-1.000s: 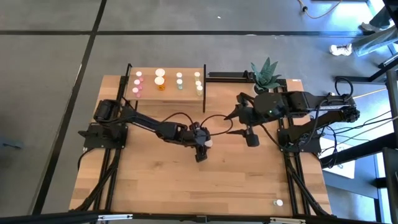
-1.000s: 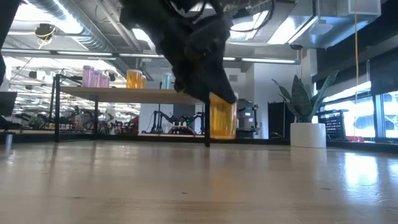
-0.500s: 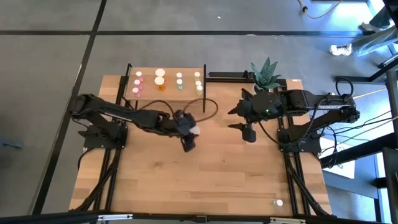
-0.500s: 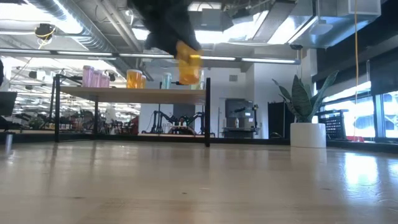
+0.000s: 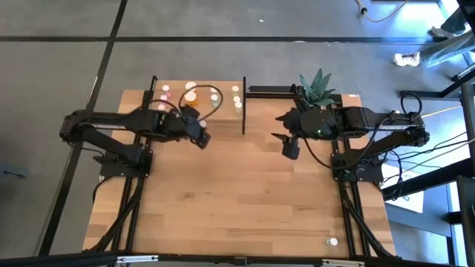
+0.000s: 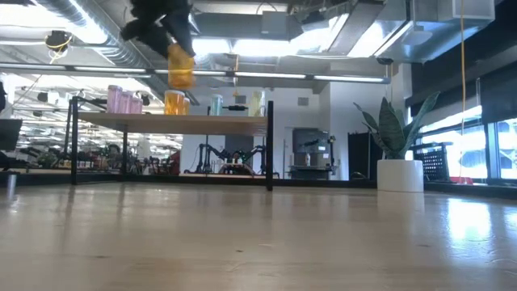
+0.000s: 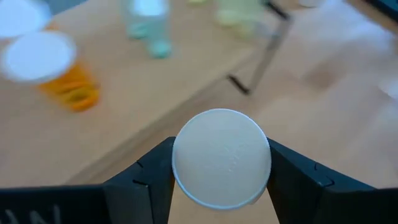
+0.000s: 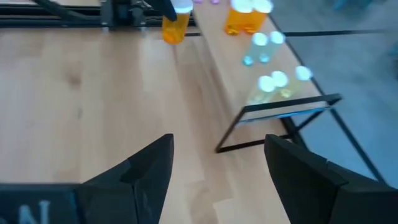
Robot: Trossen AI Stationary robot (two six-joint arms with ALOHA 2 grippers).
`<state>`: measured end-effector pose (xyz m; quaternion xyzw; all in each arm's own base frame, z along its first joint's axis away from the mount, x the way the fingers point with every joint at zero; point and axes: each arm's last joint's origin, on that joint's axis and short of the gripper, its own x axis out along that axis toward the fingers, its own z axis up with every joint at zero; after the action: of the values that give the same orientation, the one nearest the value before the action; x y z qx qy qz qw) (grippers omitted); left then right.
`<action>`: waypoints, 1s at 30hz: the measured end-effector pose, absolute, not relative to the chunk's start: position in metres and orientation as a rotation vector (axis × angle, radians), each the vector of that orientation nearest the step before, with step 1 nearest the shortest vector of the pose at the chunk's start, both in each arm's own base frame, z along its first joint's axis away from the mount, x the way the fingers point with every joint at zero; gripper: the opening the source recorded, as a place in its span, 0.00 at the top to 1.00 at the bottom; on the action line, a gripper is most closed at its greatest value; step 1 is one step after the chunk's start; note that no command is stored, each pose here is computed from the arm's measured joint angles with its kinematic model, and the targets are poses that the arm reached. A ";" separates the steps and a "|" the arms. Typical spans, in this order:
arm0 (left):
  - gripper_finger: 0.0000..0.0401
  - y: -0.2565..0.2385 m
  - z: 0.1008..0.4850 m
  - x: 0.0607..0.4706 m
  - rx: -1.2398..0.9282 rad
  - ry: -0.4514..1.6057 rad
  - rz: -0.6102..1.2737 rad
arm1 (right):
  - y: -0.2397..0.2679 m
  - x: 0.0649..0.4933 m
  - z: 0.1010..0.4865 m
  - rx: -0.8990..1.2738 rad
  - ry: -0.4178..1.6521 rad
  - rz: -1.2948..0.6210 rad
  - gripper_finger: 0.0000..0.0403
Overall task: Pick and place medicine bottles onto shelf by color
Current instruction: Put the orange pill bottle on the shelf aligned with the other orange pill bottles
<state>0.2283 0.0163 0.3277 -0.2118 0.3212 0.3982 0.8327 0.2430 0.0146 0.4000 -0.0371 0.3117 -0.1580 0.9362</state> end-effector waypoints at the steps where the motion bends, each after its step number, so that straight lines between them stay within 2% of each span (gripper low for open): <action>1: 0.51 0.020 0.328 0.225 -0.463 0.681 0.877 | 0.014 0.243 0.400 -0.081 0.635 -0.338 0.37; 12: 0.51 0.058 0.327 0.214 -0.527 0.644 1.096 | 0.013 0.243 0.400 -0.094 0.630 -0.373 0.37; 30: 0.51 0.066 0.323 0.209 -0.528 0.643 1.216 | 0.013 0.243 0.400 -0.093 0.631 -0.370 0.37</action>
<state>0.2089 0.0661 0.3232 -0.2410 0.2931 0.5546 0.7406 0.2427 0.0133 0.4003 -0.0454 0.3085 -0.1809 0.9328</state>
